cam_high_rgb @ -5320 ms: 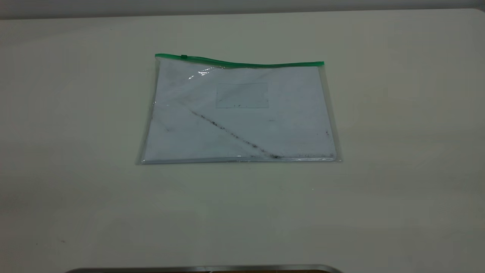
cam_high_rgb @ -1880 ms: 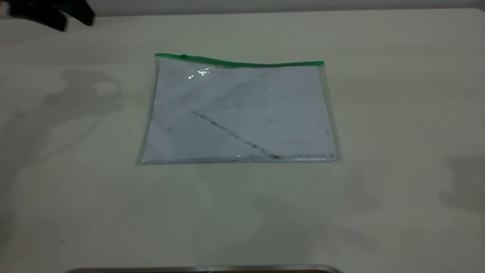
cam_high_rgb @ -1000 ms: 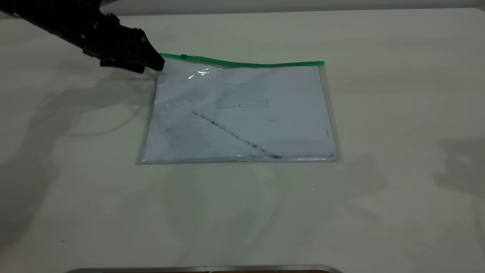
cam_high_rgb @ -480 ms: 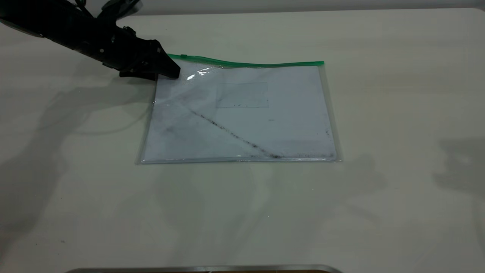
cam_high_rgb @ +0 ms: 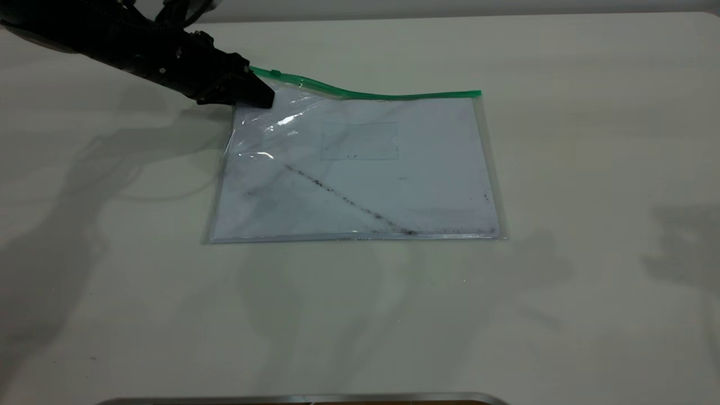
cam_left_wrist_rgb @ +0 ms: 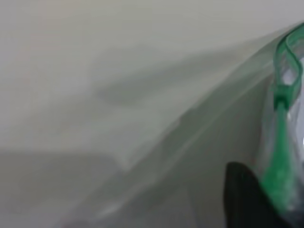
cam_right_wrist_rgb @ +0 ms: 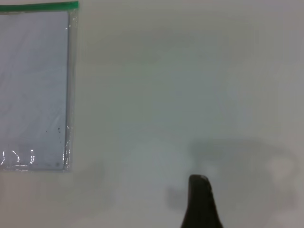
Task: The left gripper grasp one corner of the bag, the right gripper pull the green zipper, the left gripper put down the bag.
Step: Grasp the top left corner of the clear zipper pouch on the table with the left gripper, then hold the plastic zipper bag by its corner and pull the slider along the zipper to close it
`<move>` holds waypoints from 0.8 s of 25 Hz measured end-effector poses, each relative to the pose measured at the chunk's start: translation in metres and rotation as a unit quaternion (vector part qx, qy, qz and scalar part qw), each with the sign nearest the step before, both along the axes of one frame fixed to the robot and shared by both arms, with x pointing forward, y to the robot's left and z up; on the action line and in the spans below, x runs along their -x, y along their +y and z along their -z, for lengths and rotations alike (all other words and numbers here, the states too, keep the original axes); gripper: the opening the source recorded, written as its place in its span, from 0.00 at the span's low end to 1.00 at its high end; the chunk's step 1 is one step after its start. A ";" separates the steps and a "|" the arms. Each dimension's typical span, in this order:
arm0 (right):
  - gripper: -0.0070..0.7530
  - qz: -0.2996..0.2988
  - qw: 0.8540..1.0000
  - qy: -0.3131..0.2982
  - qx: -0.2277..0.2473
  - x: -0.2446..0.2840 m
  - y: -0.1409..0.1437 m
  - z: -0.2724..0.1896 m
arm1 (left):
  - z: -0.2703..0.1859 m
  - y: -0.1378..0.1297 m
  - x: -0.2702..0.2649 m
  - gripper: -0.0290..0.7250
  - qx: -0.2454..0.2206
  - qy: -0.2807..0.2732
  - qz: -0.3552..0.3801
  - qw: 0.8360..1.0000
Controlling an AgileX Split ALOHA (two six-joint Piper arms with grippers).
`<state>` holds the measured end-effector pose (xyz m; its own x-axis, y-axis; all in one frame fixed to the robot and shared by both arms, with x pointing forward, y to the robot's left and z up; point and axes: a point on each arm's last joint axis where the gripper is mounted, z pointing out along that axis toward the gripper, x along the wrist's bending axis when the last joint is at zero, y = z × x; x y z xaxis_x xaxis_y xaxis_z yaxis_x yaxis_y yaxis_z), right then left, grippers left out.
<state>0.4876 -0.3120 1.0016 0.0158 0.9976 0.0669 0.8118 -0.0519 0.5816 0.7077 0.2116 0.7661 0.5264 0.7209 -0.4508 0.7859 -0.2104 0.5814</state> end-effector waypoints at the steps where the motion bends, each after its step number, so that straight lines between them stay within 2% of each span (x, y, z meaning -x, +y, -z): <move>1: 0.78 0.000 1.000 0.000 0.000 0.000 0.000 0.000 | 0.000 -0.001 0.000 0.27 0.001 -0.003 0.007 1.000; 3: 0.78 0.000 1.000 0.000 0.000 0.000 0.000 0.000 | -0.001 -0.002 0.001 0.13 0.001 -0.018 0.030 0.999; 8: 0.78 -0.013 1.000 -0.001 0.009 0.000 0.000 0.000 | -0.015 -0.009 -0.003 0.11 0.009 -0.093 0.132 0.987; 12: 0.78 -0.046 0.999 -0.017 0.022 -0.004 0.007 -0.004 | -0.038 -0.016 -0.008 0.11 0.027 -0.156 0.257 0.953; 16: 0.78 -0.092 0.994 -0.053 0.036 -0.009 0.023 -0.008 | -0.062 -0.020 -0.011 0.11 0.043 -0.182 0.346 0.920; 20: 0.78 -0.138 0.988 -0.063 0.037 -0.020 0.043 -0.007 | -0.076 -0.028 -0.013 0.11 0.014 -0.194 0.422 0.885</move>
<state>0.5075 -0.2692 1.0087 -0.2605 0.9652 -0.0222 0.7107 0.2073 0.6722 0.7203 0.1836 0.8425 0.9916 -0.0119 -0.1292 0.0954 -0.6081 0.7881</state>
